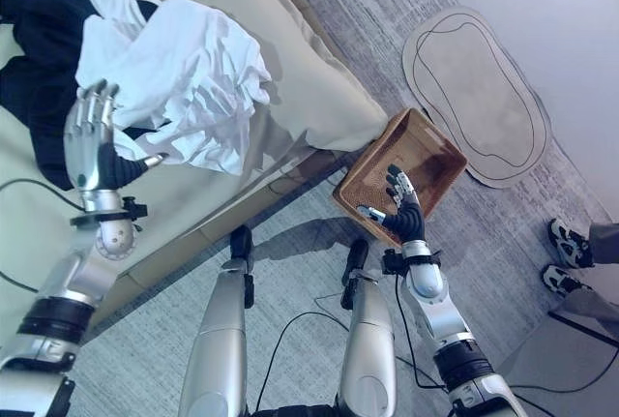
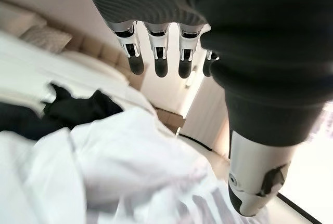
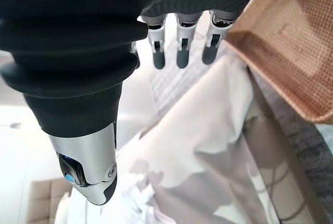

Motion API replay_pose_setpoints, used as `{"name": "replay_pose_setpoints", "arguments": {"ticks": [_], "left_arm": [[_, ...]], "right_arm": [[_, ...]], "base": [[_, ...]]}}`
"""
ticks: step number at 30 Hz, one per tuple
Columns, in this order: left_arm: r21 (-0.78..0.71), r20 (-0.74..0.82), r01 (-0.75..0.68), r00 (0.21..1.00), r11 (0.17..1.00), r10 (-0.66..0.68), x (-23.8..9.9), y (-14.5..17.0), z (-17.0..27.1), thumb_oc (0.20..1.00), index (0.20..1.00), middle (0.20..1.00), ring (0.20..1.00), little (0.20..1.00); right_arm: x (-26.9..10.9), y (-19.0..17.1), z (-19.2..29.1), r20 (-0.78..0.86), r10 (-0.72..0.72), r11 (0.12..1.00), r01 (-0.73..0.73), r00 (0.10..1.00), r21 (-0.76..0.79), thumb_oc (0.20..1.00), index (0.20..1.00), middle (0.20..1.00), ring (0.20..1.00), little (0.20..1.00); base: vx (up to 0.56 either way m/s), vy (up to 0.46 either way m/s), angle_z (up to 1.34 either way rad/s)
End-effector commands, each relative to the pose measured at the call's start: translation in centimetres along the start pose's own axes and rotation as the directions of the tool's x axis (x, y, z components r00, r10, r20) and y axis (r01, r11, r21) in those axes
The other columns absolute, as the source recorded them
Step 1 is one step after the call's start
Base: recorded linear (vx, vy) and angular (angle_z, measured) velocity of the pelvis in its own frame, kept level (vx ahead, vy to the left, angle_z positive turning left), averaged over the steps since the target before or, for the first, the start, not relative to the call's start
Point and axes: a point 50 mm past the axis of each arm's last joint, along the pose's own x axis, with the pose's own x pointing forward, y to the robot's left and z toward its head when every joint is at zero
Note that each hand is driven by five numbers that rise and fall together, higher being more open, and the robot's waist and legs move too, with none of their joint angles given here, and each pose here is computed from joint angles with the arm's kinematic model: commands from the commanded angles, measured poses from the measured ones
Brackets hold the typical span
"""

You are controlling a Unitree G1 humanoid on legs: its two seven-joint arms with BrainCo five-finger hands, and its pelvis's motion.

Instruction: Pick up clothes into the bucket

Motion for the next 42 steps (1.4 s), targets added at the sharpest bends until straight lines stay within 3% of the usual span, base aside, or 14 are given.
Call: {"name": "replay_pose_setpoints", "arguments": {"ticks": [1, 12, 17, 26, 28, 29, 30, 42], "left_arm": [[0.088, 0.048, -0.105, 0.994, 0.991, 0.101, 2.2, 1.8, -0.4, 1.0, 1.0, 1.0, 1.0, 1.0], [0.303, 0.067, -0.055, 0.997, 0.951, 0.036, 5.4, 2.4, -1.9, 1.0, 1.0, 1.0, 1.0, 1.0], [0.386, 0.006, 0.074, 0.997, 0.919, -0.083, 5.6, 0.9, -3.2, 1.0, 1.0, 1.0, 1.0, 1.0], [0.444, -0.093, 0.206, 0.979, 0.872, -0.184, 5.4, -0.2, -4.7, 1.0, 1.0, 1.0, 1.0, 1.0], [0.434, -0.108, 0.223, 0.975, 0.873, -0.196, 5.3, -0.4, -4.8, 0.545, 0.545, 0.545, 0.545, 0.545], [0.428, -0.105, 0.221, 0.975, 0.876, -0.195, 5.3, -0.4, -4.7, 0.282, 0.282, 0.282, 0.282, 0.282], [0.414, -0.106, 0.224, 0.975, 0.882, -0.197, 5.1, -0.5, -4.7, 0.2, 0.2, 0.2, 0.2, 0.2], [0.369, -0.139, 0.292, 0.956, 0.882, -0.258, 2.5, -2.0, -5.2, 0.2, 0.2, 0.2, 0.2, 0.2]], "right_arm": [[0.0, -0.6, 2.3, 0.132, 0.005, 1.0, -0.006, 0.991, 0.01, 1.0, 1.0, 1.0, 1.0, 1.0], [0.2, -0.9, 2.5, 0.137, 0.024, 1.0, -0.024, 0.99, -0.001, 1.0, 1.0, 1.0, 1.0, 1.0], [0.5, -0.7, 2.8, 0.147, 0.046, 0.999, -0.044, 0.988, -0.015, 1.0, 1.0, 1.0, 1.0, 1.0], [0.6, -0.8, 3.1, 0.158, 0.054, 0.998, -0.052, 0.986, -0.022, 1.0, 1.0, 1.0, 1.0, 1.0], [0.6, -0.9, 3.0, 0.154, 0.051, 0.999, -0.048, 0.987, -0.026, 1.0, 1.0, 1.0, 1.0, 1.0], [0.5, -0.9, 3.0, 0.152, 0.05, 0.999, -0.046, 0.987, -0.026, 1.0, 1.0, 1.0, 1.0, 1.0], [0.5, -0.9, 2.9, 0.151, 0.052, 0.999, -0.048, 0.987, -0.025, 1.0, 1.0, 1.0, 1.0, 1.0], [0.3, -0.4, 2.4, 0.13, 0.067, 0.998, -0.064, 0.989, -0.025, 1.0, 1.0, 1.0, 1.0, 1.0]], "base": [[-0.02, 0.023, -0.04], [0.0, 0.013, -0.05], [0.0, 0.039, -0.02], [0.0, 0.029, -0.06], [0.0, 0.01, -0.02], [0.0, 0.036, -0.03], [0.0, 0.032, -0.04], [0.0, 0.006, -0.02]]}}
